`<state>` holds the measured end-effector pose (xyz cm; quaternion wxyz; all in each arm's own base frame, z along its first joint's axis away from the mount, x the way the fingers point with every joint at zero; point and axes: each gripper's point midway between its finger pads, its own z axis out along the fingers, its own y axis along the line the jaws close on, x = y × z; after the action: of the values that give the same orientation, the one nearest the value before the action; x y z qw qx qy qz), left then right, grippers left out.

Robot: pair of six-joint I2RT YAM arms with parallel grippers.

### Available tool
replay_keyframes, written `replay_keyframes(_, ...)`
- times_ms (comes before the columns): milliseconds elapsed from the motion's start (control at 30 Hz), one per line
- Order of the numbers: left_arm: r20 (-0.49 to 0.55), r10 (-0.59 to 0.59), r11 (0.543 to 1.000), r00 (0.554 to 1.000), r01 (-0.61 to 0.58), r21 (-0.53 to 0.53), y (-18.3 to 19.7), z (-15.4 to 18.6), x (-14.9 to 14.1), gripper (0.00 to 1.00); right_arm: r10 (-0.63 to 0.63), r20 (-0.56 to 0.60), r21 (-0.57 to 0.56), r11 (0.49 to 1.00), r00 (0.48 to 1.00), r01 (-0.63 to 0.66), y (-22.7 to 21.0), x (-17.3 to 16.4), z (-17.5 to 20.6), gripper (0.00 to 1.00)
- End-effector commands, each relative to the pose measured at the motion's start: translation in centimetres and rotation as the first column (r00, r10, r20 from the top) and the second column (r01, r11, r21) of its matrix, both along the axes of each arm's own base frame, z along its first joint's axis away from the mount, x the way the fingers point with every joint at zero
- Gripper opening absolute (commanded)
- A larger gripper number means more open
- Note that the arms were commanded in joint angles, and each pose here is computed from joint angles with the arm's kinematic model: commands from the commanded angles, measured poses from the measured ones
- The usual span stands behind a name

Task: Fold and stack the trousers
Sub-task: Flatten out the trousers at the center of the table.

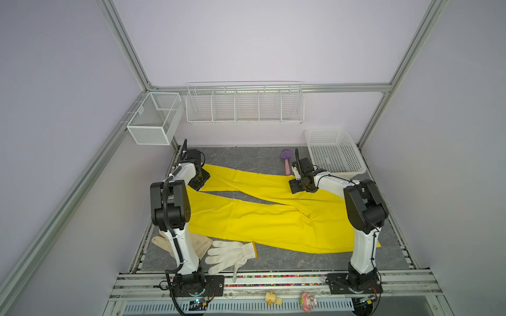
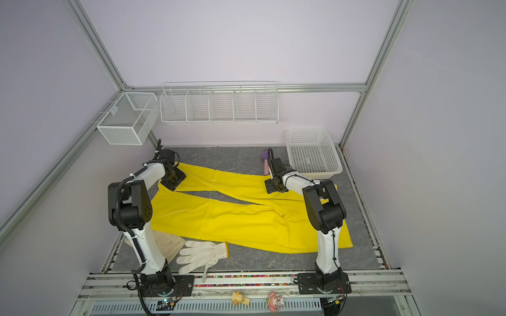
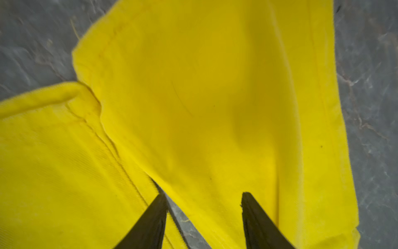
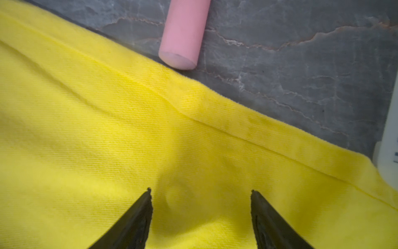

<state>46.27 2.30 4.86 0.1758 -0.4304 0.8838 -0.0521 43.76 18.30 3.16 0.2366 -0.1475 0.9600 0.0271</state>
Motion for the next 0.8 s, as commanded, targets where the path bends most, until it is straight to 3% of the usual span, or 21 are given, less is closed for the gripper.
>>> replay_keyframes(0, 0.032, 0.032, 0.997, 0.999, -0.030, -0.068, -1.3, 0.1, 0.4, 0.55, 0.028, 0.000, 0.003, 1.000, 1.000, -0.028, 0.4, -0.6, 0.8, 0.74)
replay_keyframes(233, -0.032, 0.062, 0.996, 0.998, -0.063, -0.059, -1.5, -1.6, -1.5, 0.55, 0.033, -0.003, -0.002, 0.999, 0.999, -0.033, 0.5, -0.6, 0.8, 0.75)
replay_keyframes(400, -0.026, 0.054, 0.996, 0.998, -0.056, -0.063, -1.6, -2.7, -0.2, 0.49, 0.034, -0.004, -0.002, 0.999, 0.999, -0.034, 0.6, -0.6, 0.7, 0.75)
replay_keyframes(533, -0.051, 0.047, 0.998, 0.998, -0.049, -0.043, -1.4, -3.6, 0.0, 0.37, 0.033, -0.013, -0.010, 0.999, 0.999, -0.033, 0.4, -0.9, 0.5, 0.75)
replay_keyframes(700, -0.085, 0.026, 0.999, 0.996, -0.030, -0.037, -1.3, -4.8, -0.1, 0.28, 0.037, -0.012, -0.014, 0.999, 0.999, -0.037, 0.4, -0.8, 0.4, 0.75)
replay_keyframes(767, -0.091, 0.020, 0.999, 0.996, -0.024, -0.037, -1.3, -4.7, -0.2, 0.16, 0.037, -0.015, -0.013, 0.999, 0.999, -0.037, 0.4, -0.8, 0.4, 0.75)
